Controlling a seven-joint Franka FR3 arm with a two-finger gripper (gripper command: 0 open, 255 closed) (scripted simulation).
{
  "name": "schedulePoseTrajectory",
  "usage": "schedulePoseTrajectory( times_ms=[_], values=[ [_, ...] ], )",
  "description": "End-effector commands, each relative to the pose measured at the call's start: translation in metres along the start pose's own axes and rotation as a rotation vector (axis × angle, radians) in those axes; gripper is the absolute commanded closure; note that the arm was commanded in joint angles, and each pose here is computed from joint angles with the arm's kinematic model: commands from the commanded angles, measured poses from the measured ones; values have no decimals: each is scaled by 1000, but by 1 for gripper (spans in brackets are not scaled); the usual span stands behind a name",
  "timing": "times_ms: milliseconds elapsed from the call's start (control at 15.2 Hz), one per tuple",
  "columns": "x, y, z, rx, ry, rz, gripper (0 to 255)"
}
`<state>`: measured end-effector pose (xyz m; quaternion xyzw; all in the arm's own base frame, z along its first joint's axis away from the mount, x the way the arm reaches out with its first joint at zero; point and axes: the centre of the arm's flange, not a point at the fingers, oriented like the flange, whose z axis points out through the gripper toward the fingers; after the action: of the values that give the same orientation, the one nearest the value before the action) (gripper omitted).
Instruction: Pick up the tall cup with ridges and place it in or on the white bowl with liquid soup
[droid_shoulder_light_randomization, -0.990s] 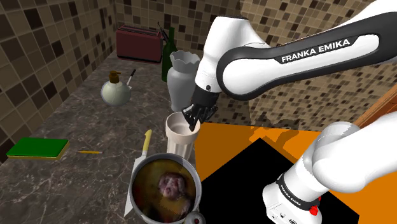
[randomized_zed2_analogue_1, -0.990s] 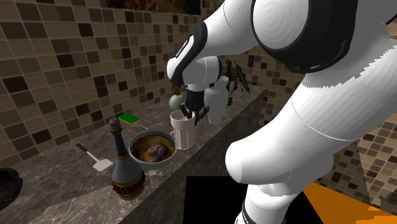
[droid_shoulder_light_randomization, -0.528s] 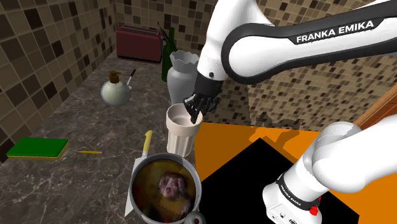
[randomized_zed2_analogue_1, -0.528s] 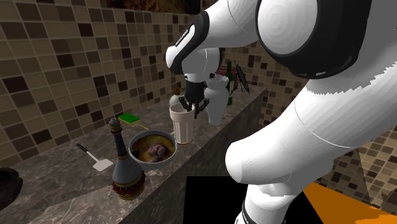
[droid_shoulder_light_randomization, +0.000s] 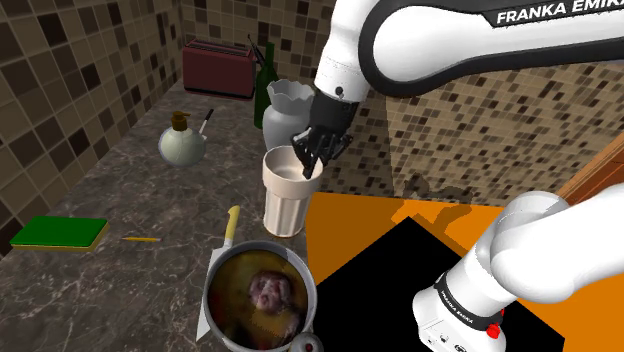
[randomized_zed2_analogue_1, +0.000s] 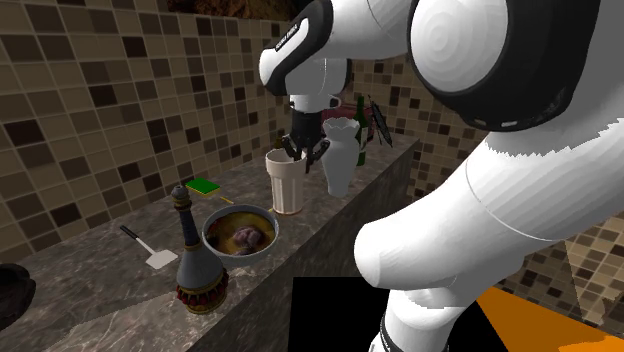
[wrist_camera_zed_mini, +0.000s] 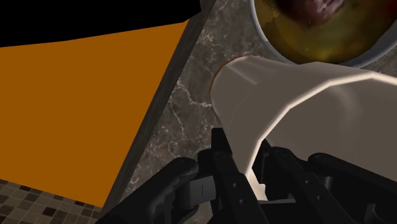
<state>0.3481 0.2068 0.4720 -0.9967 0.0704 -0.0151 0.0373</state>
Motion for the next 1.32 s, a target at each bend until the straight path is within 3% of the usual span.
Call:
schedulePoseTrajectory(
  times_ms=[0,924,1254],
  values=[
    [0,-1,-11,0,0,0,255],
    [1,-7,-81,0,0,0,255],
    [-42,-52,-101,0,0,0,255]
  ],
)
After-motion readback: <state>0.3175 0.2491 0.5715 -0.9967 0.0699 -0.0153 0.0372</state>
